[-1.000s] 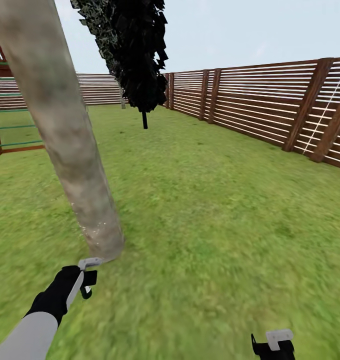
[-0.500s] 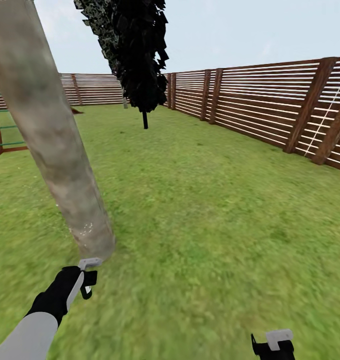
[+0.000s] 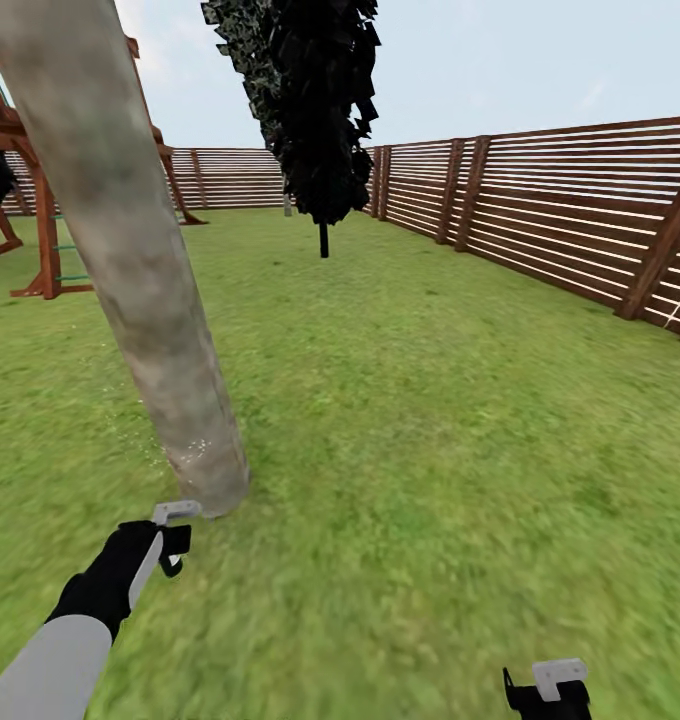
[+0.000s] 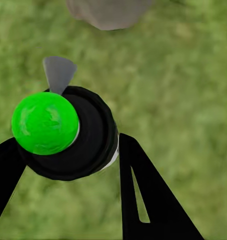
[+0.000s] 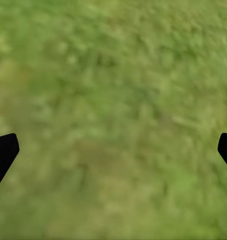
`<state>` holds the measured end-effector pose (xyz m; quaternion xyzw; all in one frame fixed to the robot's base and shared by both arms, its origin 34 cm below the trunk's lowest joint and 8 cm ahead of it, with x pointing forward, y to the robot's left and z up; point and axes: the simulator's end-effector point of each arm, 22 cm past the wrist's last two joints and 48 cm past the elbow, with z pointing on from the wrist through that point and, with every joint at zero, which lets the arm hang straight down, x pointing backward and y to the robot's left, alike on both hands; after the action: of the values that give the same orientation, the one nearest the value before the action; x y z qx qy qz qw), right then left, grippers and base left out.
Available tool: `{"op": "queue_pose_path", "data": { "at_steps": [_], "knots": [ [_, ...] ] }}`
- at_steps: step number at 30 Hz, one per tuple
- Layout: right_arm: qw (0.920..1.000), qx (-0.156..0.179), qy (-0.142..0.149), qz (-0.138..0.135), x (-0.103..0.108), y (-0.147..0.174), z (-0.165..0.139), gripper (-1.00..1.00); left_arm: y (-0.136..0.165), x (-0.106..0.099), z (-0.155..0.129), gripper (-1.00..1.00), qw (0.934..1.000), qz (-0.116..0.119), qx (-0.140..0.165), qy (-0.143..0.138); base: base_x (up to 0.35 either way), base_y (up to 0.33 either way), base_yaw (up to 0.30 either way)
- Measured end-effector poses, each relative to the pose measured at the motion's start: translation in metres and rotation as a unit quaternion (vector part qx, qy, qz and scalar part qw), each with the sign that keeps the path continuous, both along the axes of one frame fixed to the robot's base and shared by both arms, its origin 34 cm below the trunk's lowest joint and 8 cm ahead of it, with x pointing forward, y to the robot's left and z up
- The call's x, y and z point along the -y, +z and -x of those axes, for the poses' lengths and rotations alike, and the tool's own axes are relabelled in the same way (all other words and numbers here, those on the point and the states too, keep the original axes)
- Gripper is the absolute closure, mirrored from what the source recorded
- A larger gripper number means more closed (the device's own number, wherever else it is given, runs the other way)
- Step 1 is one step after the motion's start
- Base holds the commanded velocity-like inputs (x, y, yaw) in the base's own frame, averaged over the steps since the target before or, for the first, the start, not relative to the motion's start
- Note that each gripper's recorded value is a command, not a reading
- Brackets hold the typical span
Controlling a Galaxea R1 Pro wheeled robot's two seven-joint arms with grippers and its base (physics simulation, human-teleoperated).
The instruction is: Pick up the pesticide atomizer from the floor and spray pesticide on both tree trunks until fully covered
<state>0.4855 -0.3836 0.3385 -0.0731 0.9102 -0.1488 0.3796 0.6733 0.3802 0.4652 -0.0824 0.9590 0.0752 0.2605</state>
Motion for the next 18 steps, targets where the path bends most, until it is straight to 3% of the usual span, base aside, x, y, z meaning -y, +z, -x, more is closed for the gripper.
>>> {"op": "queue_pose_path", "data": {
  "at_steps": [5, 10, 15, 18],
  "knots": [
    [1.0000, 0.000, -0.001, 0.001, 0.001, 0.000, 0.000, -1.00, 0.023, -0.044, -0.012, 1.00, 0.9996, -0.023, 0.013, 0.008, 0.000, 0.000, 0.001],
    [1.0000, 0.000, -0.001, 0.001, 0.001, 0.000, 0.000, -1.00, 0.068, -0.038, -0.052, 1.00, 0.9977, -0.023, 0.064, 0.003, 0.000, 0.000, 0.000],
    [1.0000, -0.001, 0.000, 0.000, 0.000, 0.000, 0.001, -1.00, 0.092, -0.075, -0.058, 1.00, 0.9967, -0.040, 0.069, 0.014, 0.000, 0.000, 0.000],
    [1.0000, -0.001, 0.000, 0.000, 0.000, 0.000, 0.001, -1.00, 0.099, -0.063, -0.065, 1.00, 0.9965, -0.025, 0.080, -0.002, 0.000, 0.000, 0.000]
  ]
}}
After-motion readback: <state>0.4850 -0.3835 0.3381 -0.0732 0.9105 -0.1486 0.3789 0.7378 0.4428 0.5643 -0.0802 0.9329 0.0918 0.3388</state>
